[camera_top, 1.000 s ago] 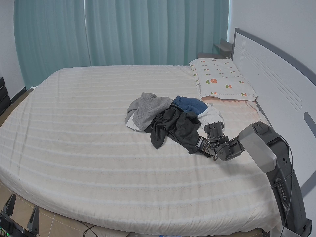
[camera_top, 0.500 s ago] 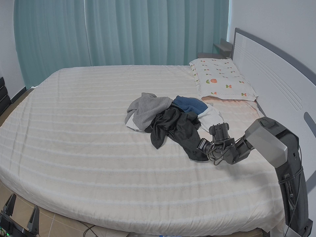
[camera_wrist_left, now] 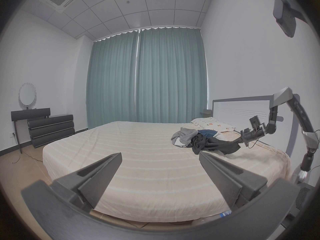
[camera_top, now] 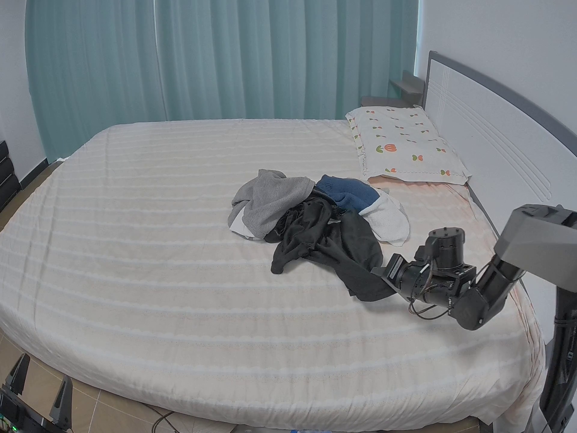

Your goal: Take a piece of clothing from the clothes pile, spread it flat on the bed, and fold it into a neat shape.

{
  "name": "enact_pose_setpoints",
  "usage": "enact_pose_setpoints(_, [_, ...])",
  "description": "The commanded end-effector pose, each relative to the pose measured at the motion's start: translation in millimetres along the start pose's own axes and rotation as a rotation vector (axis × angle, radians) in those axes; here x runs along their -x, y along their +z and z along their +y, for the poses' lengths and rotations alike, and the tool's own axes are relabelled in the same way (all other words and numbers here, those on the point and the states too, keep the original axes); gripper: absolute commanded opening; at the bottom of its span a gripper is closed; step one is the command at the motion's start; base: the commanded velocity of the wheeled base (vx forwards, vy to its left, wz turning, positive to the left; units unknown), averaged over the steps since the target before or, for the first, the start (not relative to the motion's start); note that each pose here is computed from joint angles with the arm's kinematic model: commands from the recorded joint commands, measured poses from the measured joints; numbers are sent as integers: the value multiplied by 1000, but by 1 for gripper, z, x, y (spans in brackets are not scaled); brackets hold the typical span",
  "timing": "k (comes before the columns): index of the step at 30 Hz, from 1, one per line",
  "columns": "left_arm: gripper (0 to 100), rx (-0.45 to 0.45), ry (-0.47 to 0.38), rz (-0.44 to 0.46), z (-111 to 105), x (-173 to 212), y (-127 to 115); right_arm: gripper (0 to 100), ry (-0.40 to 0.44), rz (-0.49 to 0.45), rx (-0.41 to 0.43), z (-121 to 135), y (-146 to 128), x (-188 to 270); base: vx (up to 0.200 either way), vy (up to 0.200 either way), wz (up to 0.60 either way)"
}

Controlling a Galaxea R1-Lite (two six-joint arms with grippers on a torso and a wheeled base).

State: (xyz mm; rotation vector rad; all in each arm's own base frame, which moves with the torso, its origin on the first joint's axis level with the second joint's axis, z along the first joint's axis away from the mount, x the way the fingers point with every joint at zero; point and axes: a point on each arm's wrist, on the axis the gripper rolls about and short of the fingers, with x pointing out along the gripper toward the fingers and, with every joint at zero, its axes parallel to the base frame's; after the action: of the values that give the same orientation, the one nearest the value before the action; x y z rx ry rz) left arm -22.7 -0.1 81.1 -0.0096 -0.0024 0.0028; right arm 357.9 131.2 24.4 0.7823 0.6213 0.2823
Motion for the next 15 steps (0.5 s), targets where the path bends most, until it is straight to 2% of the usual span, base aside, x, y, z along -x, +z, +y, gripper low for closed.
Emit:
enact_pose_setpoints(1, [100, -10, -10, -2, 0, 0, -5, 0, 227, -65, 47, 57, 9, 85, 0, 0, 0])
enact_pose_setpoints(5, [100, -62, -21, -6, 0, 0, -5, 0, 323, -88, 76, 84, 7, 121, 0, 0, 0])
enact_pose_setpoints(11, [100, -59, -21, -10, 0, 0, -4, 0, 500, -193, 115, 124, 22, 175, 0, 0, 0])
enact_pose_setpoints(15, [100, -54, -18, -27, 0, 1, -1, 0, 586, -246, 131, 148, 34, 207, 0, 0, 0])
